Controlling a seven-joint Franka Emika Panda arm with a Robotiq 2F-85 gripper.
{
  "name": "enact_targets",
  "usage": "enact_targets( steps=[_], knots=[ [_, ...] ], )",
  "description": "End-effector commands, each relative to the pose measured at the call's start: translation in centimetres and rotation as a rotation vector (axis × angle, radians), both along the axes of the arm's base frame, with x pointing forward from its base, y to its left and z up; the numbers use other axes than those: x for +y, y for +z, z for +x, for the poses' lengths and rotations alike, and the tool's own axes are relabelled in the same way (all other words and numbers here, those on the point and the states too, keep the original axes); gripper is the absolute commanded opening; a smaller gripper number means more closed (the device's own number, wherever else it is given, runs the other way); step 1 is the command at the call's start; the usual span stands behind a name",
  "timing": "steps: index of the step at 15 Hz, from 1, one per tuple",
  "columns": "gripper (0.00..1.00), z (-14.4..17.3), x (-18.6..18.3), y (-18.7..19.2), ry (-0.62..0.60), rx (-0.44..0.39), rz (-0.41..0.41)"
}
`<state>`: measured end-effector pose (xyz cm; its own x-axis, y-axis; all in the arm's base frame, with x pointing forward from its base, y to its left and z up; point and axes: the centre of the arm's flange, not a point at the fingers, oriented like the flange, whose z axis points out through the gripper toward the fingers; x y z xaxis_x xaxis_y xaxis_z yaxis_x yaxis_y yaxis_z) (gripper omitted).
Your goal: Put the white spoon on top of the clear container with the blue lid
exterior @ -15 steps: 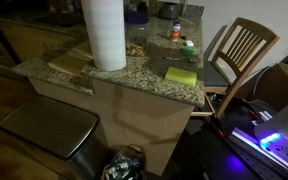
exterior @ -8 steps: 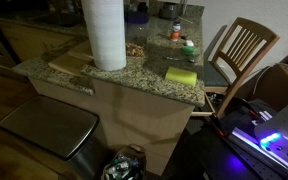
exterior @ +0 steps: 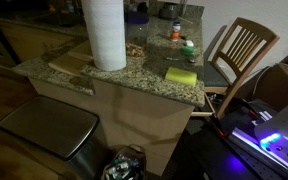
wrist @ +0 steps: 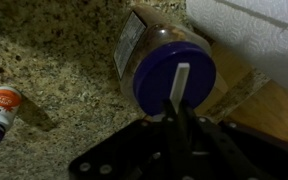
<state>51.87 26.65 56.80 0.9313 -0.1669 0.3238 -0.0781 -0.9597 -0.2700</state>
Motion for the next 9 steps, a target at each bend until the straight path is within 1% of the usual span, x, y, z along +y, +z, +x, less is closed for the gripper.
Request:
enact_targets(
  steps=[1,2,6,7,9],
  knots=[
    [0.03,-0.6,1.7,-1.7,0.044,0.008,0.01],
    [0.03,-0.8,2.1,-2.3,0.056,0.031,0.013],
    [0.03,-1.5,3.3,-4.9,0.083,0.077,-0.005],
    [0.03,-2.4,3.5,-4.4,0.081,0.081,-0.017],
    [0.03,-3.1,3.7,-4.3,0.08,0.088,-0.019]
  ],
)
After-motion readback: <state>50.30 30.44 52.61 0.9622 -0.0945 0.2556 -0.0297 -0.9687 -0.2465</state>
